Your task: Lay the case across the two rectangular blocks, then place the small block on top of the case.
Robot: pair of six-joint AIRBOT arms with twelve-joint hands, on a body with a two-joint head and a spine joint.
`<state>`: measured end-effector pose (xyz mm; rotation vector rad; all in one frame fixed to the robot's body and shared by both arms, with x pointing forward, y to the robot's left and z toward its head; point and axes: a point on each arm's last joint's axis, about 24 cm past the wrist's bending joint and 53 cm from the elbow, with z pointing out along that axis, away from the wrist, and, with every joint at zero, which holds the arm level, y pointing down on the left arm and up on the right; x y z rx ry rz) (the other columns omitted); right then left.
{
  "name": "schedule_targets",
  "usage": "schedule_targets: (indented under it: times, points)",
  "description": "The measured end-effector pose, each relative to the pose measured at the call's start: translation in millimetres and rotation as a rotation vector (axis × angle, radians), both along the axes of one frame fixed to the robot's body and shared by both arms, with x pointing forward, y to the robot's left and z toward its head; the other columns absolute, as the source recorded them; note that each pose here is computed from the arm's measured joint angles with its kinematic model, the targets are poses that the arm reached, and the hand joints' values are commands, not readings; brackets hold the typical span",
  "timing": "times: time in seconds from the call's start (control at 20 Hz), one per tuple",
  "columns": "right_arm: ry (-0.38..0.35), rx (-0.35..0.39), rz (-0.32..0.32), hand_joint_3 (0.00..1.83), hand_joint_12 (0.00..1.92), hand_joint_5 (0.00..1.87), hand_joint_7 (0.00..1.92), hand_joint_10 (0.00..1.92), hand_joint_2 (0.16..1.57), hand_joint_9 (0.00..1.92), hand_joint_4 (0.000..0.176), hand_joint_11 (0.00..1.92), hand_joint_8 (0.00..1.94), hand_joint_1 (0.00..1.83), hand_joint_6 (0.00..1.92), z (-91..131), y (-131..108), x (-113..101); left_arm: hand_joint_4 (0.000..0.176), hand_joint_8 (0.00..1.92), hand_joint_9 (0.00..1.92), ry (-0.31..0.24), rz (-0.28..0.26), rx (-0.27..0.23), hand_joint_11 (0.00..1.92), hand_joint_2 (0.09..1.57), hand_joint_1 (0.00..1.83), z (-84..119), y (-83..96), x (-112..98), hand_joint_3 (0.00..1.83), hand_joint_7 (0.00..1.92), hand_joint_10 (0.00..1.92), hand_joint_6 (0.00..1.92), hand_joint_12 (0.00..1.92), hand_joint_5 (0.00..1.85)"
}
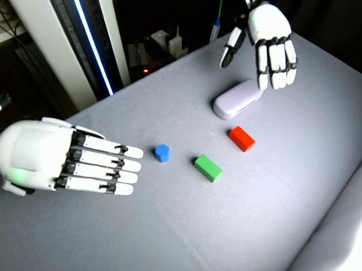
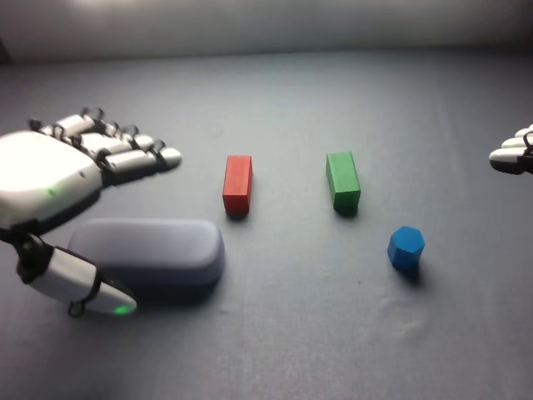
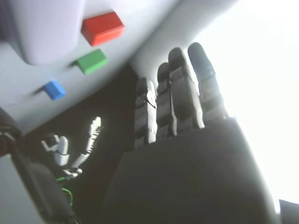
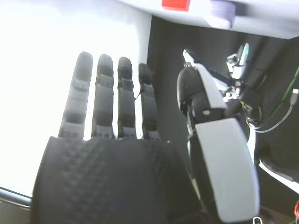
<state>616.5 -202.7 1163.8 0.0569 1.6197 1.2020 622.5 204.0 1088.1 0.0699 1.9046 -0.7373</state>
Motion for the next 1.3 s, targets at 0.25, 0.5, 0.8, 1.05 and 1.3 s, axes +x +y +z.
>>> schedule_targets:
  times: [0.25, 0.5, 0.8, 1.05, 1.3]
  points:
    - [0.0, -0.005, 0.003, 0.0, 0.54, 0.37, 0.32, 0.0, 1.35, 0.29, 0.0, 0.07, 0.0, 0.63, 0.0, 0.0, 1.0, 0.6, 0.091, 0.0, 0.4, 0.068, 0.019, 0.064, 0.0, 0.76, 0.82, -26.3, 4.7, 17.8, 0.0, 0.3, 0.01, 0.0, 0.72, 0.23]
    - [0.0, -0.008, 0.001, 0.0, 0.72, 0.36, 0.34, 0.0, 1.36, 0.31, 0.0, 0.01, 0.0, 0.61, 0.0, -0.4, 0.2, 1.3, 0.0, 0.01, 0.73, 0.134, 0.01, 0.099, 0.09, 0.84, 0.88, -54.1, -3.3, 18.6, 0.0, 0.6, 0.05, 0.0, 1.12, 0.44]
    - [0.002, -0.009, 0.0, 0.0, 0.74, 0.37, 0.36, 0.01, 1.36, 0.34, 0.0, 0.04, 0.01, 0.61, 0.0, -0.8, 0.0, 1.5, 0.0, 1.26, 1.06, 0.124, 0.04, 0.074, 0.99, 1.11, 1.28, -49.7, 0.3, 28.3, 0.0, 0.98, 1.29, 0.51, 1.63, 1.08]
    - [0.002, -0.008, 0.001, 0.0, 0.74, 0.36, 0.36, 0.0, 1.36, 0.33, 0.0, 0.02, 0.0, 0.65, 0.0, -0.6, 0.1, 1.4, 0.0, 1.02, 0.94, 0.102, 0.047, 0.013, 0.79, 1.1, 1.39, -37.8, -5.5, 27.6, 0.0, 1.01, 1.27, 0.63, 1.18, 1.03]
    - [0.003, -0.005, 0.001, 0.0, 0.79, 0.36, 0.35, 0.0, 1.36, 0.33, 0.0, 0.01, 0.0, 0.69, 0.0, -0.5, 0.1, 1.4, 0.0, 0.55, 1.08, -0.029, 0.056, -0.162, 0.94, 1.05, 1.38, 21.0, -12.9, 41.3, 0.0, 1.22, 0.97, 0.77, 1.08, 1.01]
